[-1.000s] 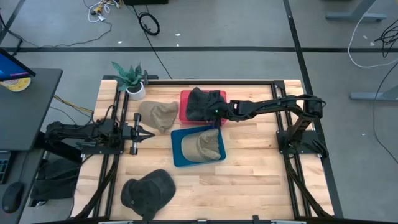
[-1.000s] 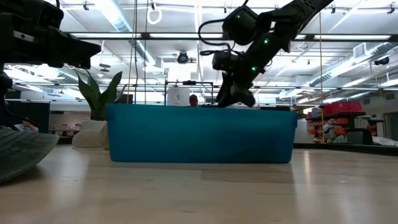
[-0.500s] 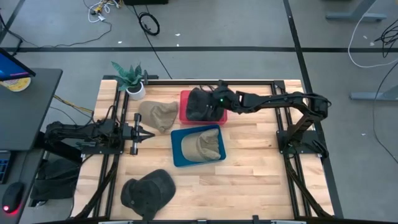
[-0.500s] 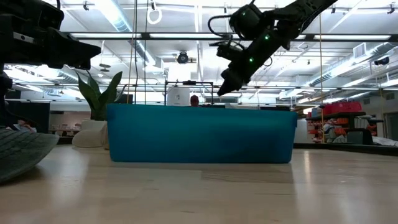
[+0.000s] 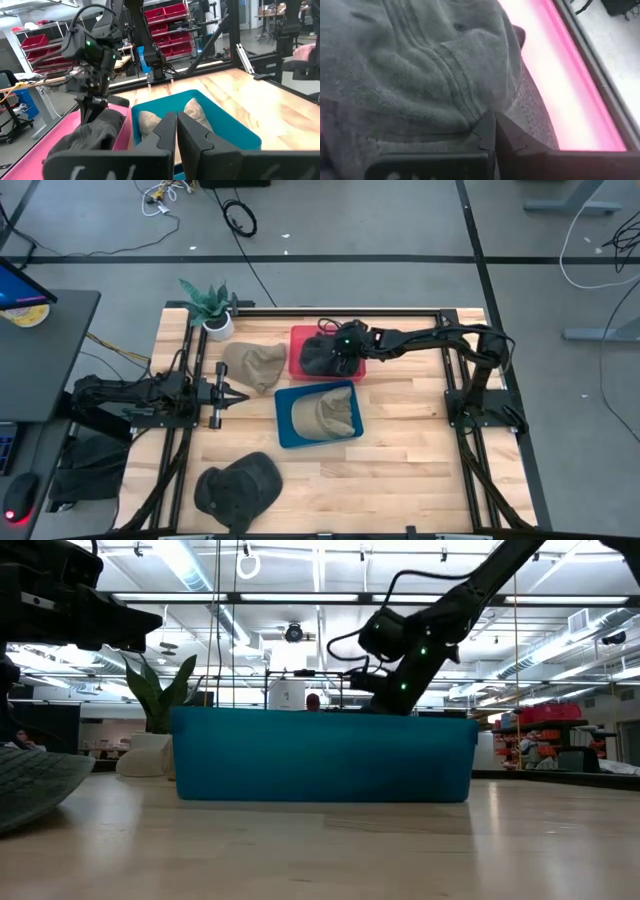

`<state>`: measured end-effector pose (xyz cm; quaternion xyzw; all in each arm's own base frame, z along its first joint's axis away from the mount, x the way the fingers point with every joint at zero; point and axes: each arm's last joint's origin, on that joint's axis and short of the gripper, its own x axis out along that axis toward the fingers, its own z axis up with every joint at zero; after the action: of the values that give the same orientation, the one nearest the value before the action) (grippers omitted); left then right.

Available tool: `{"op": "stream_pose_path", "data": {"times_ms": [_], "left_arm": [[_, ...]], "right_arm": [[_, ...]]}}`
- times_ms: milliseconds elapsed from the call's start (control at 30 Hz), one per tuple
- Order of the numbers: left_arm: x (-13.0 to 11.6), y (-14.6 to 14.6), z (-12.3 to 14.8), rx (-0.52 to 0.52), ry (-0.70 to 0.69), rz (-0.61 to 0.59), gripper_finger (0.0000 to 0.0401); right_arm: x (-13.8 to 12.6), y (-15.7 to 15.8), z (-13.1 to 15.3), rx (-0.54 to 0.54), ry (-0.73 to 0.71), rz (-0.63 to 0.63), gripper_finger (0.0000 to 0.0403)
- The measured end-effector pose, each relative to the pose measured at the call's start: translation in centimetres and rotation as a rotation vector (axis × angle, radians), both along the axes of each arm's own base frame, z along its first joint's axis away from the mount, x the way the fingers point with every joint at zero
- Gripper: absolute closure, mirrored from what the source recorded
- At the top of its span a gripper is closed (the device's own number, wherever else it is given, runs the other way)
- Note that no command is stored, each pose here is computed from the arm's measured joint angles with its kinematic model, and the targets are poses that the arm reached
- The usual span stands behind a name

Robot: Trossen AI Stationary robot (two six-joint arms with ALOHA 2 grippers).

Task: Pick & Place hat
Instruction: Put the top black cap into the red bin, then put the black cap into the red bin

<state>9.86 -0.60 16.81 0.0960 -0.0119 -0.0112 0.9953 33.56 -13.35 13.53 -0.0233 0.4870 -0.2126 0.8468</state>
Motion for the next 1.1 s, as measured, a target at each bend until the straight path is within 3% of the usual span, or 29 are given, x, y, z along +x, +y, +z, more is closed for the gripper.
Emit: {"op": "stream_pose_path", "data": {"times_ms": [133,300,667,767,867,967,1100], "left_arm": [[0.0,0.0,0.0,0.0,0.0,0.001,0.0383],[0.0,0.0,0.0,0.0,0.0,0.001,0.0383],[0.0,0.0,0.0,0.0,0.0,0.001,0.0383],[0.0,0.0,0.0,0.0,-0.001,0.001,0.0383],[0.0,0.0,0.0,0.0,-0.001,0.001,0.0383],[0.0,0.0,0.0,0.0,0.0,0.001,0.0383],[0.0,0.0,0.0,0.0,-0.001,0.001,0.0383]], "right_arm": [[0.1,0.0,-0.1,0.0,-0.017,0.003,0.0402],[-0.3,0.1,1.7,-0.007,-0.068,0.01,0.0402],[-2.6,1.7,9.1,-0.037,-0.251,-0.022,0.039],[-3.3,2.2,10.9,0.014,-0.342,-0.094,0.0382],[-4.8,3.5,11.5,0.205,-0.324,-0.194,0.0378],[-5.7,5.8,11.1,0.246,-0.314,-0.14,0.0377],[-7.2,9.1,10.3,0.212,-0.435,0.004,0.0376]]}}
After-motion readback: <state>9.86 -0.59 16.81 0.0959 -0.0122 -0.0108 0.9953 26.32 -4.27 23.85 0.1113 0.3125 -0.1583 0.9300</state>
